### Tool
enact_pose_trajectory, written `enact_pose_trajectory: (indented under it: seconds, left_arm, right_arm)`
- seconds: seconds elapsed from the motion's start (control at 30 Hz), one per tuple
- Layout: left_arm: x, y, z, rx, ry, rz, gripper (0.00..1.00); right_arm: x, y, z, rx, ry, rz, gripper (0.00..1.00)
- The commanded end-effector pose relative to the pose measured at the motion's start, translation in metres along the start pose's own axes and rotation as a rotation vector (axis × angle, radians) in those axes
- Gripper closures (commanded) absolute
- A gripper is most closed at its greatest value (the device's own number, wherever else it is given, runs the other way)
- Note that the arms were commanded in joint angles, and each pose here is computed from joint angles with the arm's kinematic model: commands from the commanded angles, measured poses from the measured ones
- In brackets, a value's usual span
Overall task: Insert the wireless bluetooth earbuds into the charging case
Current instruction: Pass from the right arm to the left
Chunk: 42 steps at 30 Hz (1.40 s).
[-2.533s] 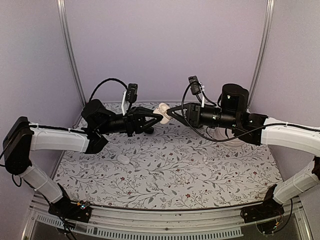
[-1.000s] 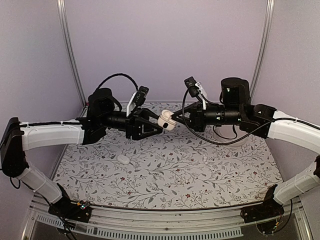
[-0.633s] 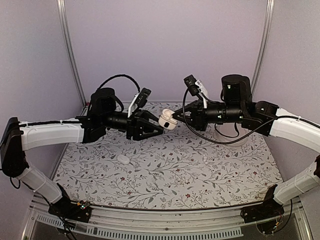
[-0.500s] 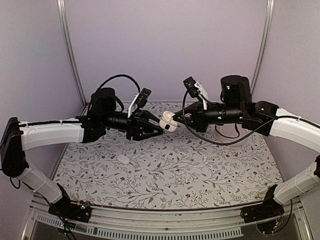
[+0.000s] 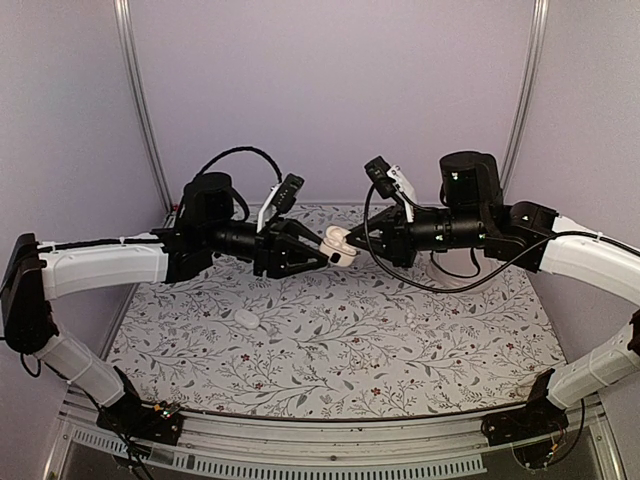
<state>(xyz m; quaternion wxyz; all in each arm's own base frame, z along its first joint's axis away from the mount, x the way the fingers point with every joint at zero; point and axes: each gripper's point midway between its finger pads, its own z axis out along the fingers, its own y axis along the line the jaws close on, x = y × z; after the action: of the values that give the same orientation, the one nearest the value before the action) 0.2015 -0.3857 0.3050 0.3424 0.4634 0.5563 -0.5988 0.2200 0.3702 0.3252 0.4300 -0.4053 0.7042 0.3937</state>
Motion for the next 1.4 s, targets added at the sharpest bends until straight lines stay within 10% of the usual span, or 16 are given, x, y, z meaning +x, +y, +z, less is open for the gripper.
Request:
enact_pose_trajectory:
  seconds: [0.0, 0.63, 0.93, 1.07, 1.37]
  left_arm:
    - [-0.005, 0.004, 0.001, 0.004, -0.001, 0.006, 0.54]
    - [-0.003, 0.004, 0.002, 0.016, 0.0, -0.001, 0.62]
    - [0.0, 0.006, 0.003, 0.015, 0.003, -0.006, 0.82]
    - [0.003, 0.007, 0.002, 0.003, 0.003, 0.009, 1.0]
    - [0.01, -0.003, -0.005, -0.053, -0.061, 0.13, 1.0]
  right_arm:
    - [-0.018, 0.005, -0.006, 0.012, -0.033, -0.028, 0.96]
    - [-0.011, 0.001, 0.0, 0.027, -0.007, -0.03, 0.96]
    - [-0.007, 0.002, 0.003, 0.023, 0.008, -0.027, 0.96]
    - [-0.009, 0.002, 0.002, 0.021, 0.0, -0.018, 0.86]
    - [-0.016, -0.002, -0.003, 0.055, -0.031, 0.035, 0.44]
